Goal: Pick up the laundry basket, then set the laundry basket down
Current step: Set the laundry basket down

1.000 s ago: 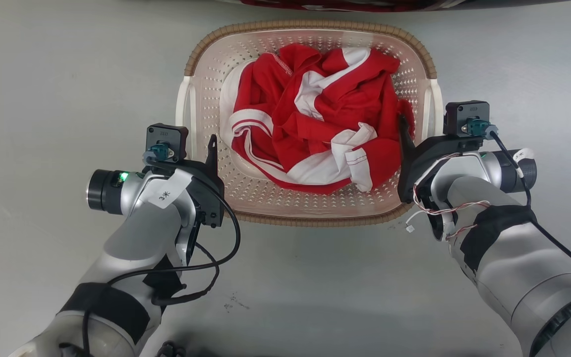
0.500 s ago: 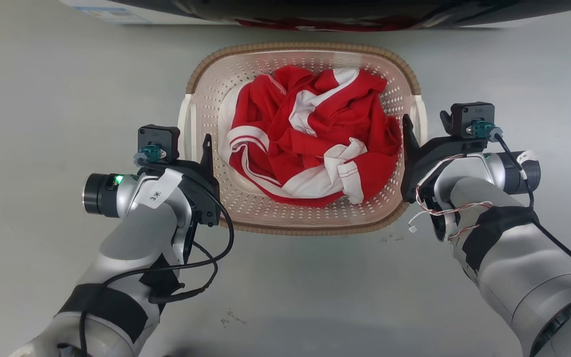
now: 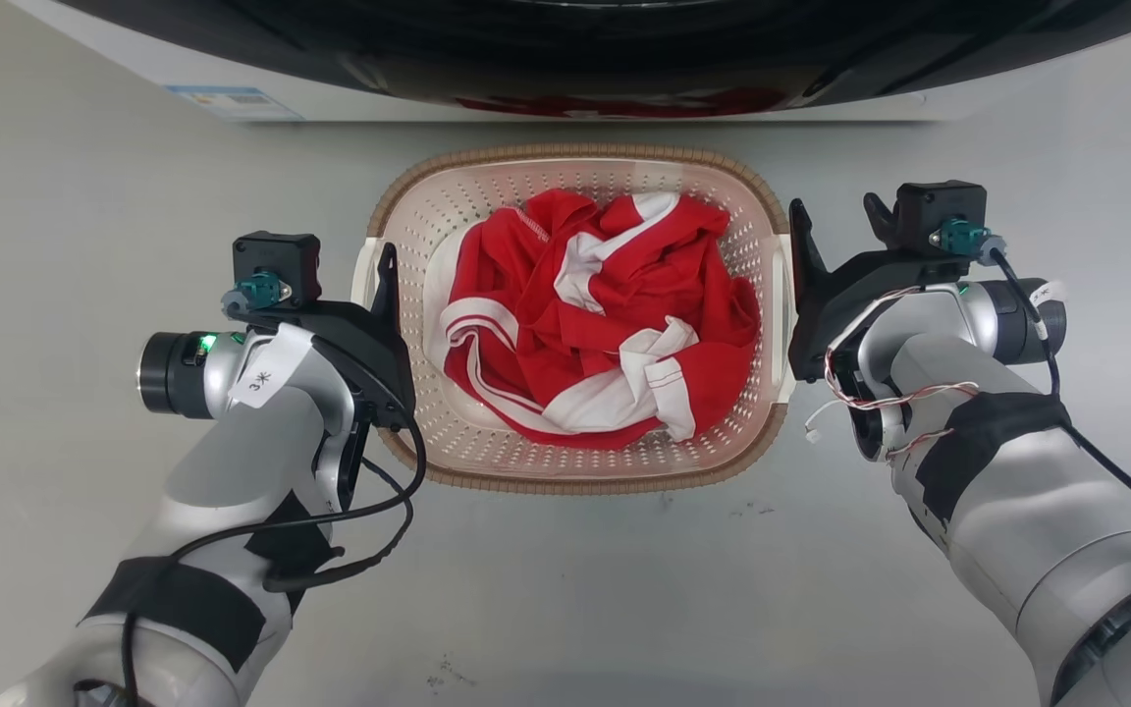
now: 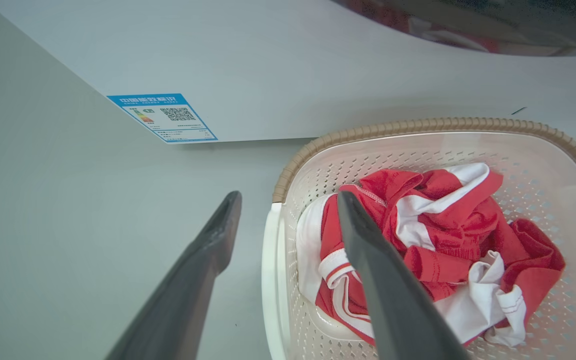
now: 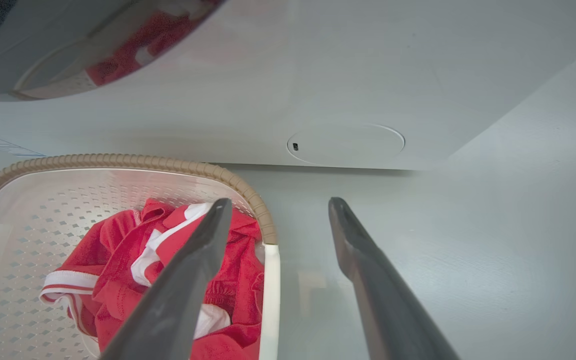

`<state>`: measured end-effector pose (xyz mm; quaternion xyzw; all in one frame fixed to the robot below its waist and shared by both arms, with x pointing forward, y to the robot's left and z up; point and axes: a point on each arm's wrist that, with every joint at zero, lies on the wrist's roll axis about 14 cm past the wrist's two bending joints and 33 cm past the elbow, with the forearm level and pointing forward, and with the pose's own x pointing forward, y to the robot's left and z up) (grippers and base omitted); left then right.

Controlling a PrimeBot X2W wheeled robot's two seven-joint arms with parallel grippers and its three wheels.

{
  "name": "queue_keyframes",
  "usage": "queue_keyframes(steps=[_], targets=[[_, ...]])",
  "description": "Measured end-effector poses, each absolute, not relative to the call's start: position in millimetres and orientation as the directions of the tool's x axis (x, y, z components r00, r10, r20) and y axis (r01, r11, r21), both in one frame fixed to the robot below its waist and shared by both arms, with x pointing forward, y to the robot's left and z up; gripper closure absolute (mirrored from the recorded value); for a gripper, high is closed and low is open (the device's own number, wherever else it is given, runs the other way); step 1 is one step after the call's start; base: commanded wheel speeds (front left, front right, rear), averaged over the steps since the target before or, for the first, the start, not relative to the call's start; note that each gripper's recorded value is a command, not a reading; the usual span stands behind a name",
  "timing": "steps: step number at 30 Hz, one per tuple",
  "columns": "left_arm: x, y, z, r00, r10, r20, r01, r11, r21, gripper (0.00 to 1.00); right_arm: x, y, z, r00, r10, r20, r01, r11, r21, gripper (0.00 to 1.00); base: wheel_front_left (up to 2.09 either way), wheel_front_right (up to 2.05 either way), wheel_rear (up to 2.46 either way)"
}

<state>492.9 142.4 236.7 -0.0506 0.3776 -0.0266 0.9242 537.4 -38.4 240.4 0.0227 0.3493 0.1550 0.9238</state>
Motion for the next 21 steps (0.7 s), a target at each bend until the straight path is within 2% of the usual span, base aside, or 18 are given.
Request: queue_keyframes(steps=[5, 21], targets=[[500, 145, 255, 0.749, -0.088, -0.657, 0.0, 0.991, -0.133, 0.0, 547, -37, 264, 0.744, 0.311, -0.592, -0.258, 0.95, 0.175, 0.0, 0.0, 0.0, 0.0], [480, 133, 313, 0.836, -0.138, -0.531, 0.06, 0.985, -0.161, 0.0, 529, -41, 331, 0.818, 0.338, -0.465, -0.261, 0.939, 0.224, 0.0, 0.0, 0.0, 0.0]])
